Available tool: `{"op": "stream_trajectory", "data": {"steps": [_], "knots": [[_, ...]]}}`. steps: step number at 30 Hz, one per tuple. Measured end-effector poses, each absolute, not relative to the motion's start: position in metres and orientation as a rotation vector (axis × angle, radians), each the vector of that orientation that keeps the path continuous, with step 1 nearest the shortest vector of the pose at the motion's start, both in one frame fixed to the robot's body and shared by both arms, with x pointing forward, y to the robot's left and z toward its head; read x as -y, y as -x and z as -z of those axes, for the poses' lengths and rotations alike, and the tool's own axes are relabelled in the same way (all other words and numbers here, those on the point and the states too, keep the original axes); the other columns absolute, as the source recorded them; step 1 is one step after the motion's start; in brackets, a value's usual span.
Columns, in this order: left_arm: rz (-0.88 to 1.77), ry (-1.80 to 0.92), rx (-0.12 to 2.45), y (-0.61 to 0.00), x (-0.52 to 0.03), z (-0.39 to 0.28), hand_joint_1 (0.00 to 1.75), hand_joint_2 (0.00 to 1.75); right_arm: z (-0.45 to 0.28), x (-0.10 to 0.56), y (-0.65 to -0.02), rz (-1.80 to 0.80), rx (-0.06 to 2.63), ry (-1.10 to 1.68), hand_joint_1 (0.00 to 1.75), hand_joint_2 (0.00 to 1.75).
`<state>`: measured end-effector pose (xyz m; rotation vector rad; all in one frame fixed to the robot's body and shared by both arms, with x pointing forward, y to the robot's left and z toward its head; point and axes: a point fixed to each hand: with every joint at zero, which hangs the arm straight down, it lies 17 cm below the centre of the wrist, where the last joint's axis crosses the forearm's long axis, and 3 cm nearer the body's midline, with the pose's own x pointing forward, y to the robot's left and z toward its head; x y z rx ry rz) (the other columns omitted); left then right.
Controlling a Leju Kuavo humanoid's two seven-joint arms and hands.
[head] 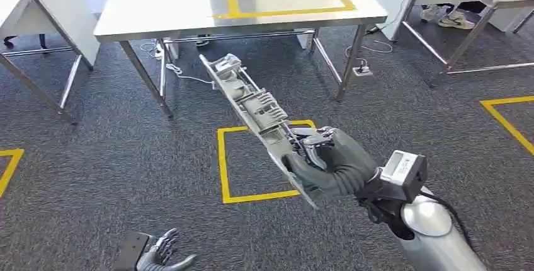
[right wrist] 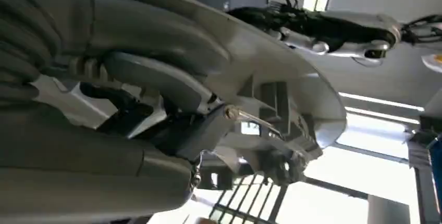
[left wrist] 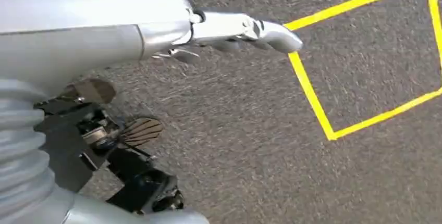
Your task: Take the parts from the cabinet and place them on the table.
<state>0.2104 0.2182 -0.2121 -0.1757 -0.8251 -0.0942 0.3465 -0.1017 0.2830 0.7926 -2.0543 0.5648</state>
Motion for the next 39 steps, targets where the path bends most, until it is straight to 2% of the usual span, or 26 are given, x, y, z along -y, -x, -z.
{"op": "stream_trajectory", "data": {"steps": [39], "knots": [[0.103,0.183,0.839,-0.2056,-0.2166,0.2111,0.00,1.75,-0.2929,0.1103,-0.3422,-0.453,2.039,-0.849,1.75,1.75]]}}
